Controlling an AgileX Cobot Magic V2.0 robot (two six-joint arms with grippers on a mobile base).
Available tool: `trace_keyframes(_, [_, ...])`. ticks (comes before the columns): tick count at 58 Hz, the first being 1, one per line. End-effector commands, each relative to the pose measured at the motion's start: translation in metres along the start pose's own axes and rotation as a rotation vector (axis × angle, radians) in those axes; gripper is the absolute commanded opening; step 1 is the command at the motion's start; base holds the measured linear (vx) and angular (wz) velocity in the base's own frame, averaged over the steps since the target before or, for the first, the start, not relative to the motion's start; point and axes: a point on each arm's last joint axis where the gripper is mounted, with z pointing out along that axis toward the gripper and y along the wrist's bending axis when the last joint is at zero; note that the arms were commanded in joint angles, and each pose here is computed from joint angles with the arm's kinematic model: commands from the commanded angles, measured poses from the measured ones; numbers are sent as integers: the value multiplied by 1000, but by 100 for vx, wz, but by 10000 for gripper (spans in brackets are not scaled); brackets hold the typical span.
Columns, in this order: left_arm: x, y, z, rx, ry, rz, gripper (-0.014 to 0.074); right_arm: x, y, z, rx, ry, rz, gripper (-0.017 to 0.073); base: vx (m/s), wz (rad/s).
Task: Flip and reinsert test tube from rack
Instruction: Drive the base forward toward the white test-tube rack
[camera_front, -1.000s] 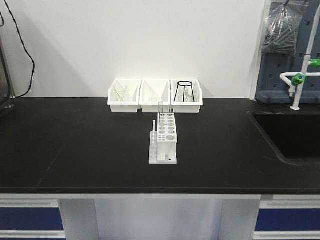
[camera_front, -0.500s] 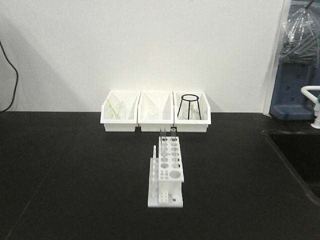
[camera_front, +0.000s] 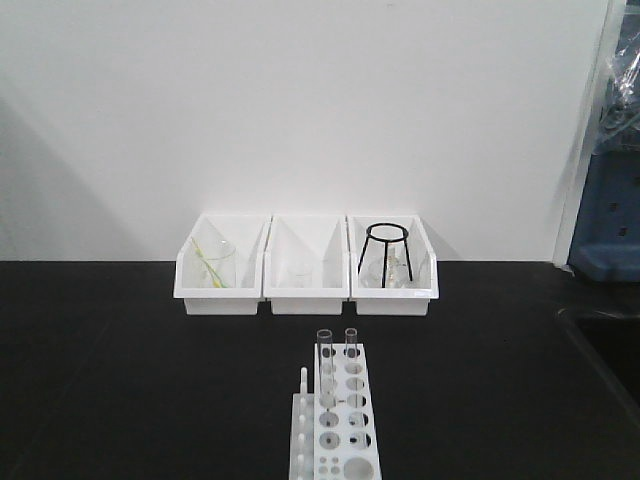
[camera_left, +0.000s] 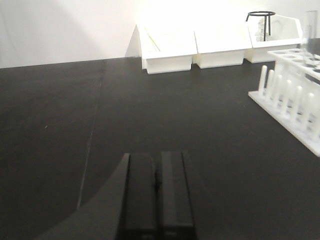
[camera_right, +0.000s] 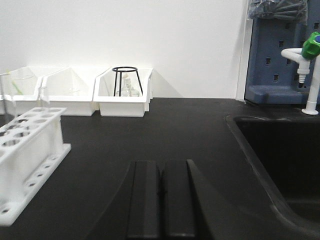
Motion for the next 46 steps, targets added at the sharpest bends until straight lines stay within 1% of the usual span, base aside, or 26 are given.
trace_keyframes(1, [-9, -1, -1, 13, -91, -13, -6, -7, 1, -1, -6, -86, -17, -10, 35, -5])
trace_keyframes(23, [-9, -1, -1, 13, -91, -13, -6, -7, 1, -1, -6, -86, -17, -10, 27, -7])
trace_keyframes(46, [-9, -1, -1, 13, -91, -13, -6, -8, 1, -1, -8, -98, -14, -10, 6, -2])
